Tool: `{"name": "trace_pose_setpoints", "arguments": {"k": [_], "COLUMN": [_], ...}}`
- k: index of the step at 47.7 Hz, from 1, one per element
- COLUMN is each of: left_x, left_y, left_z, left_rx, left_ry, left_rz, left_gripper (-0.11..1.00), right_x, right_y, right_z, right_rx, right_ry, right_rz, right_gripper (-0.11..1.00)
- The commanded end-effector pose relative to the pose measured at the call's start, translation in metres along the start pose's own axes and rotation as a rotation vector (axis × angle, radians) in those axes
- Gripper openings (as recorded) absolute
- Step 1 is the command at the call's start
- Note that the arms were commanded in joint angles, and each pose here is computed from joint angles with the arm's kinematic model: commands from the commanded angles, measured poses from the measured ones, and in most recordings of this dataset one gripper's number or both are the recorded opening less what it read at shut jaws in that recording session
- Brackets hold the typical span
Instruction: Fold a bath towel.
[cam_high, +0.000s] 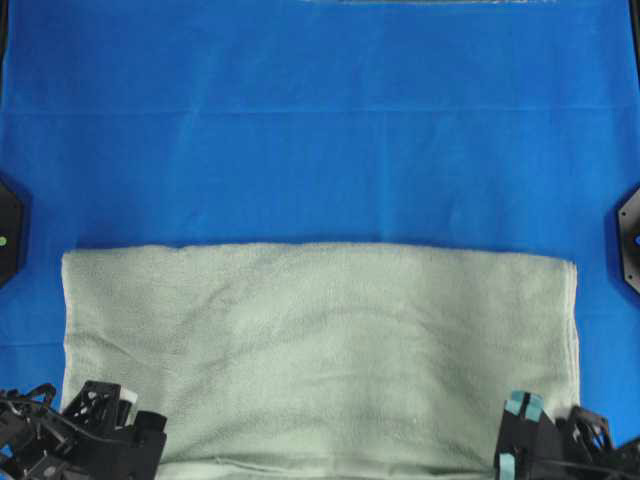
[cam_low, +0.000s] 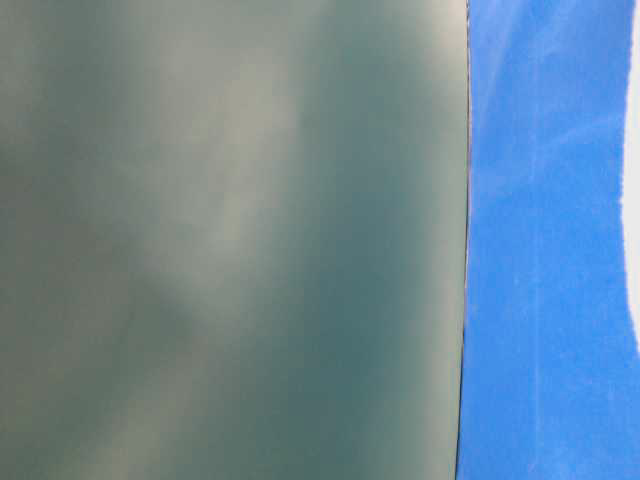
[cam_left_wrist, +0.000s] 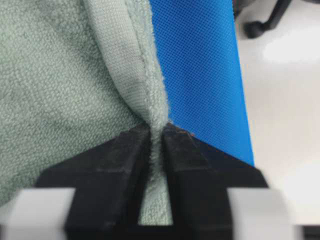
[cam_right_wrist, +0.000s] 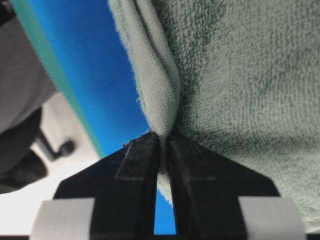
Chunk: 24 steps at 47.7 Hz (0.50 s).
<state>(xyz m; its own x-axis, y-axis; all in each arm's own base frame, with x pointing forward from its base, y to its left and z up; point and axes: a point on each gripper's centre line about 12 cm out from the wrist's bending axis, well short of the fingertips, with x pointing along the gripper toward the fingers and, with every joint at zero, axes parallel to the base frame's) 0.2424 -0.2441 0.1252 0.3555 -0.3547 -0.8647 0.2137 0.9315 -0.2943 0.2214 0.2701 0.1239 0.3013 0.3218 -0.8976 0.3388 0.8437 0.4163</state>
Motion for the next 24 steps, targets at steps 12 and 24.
{"name": "trace_pose_setpoints", "arguments": {"k": [12, 24], "left_x": [-0.009, -0.05], "left_y": [0.001, 0.015], "left_z": [0.003, 0.019], "left_rx": [0.004, 0.03], "left_ry": [-0.017, 0.002], "left_rz": [-0.005, 0.074], "left_gripper": [0.66, 0.65], "right_x": [-0.011, -0.072], "right_y": [0.015, 0.009], "right_z": [-0.001, 0.036], "right_rx": [-0.036, -0.145], "right_ry": [-0.023, -0.204], "right_rz": [-0.057, -0.151], "right_gripper": [0.59, 0.58]}}
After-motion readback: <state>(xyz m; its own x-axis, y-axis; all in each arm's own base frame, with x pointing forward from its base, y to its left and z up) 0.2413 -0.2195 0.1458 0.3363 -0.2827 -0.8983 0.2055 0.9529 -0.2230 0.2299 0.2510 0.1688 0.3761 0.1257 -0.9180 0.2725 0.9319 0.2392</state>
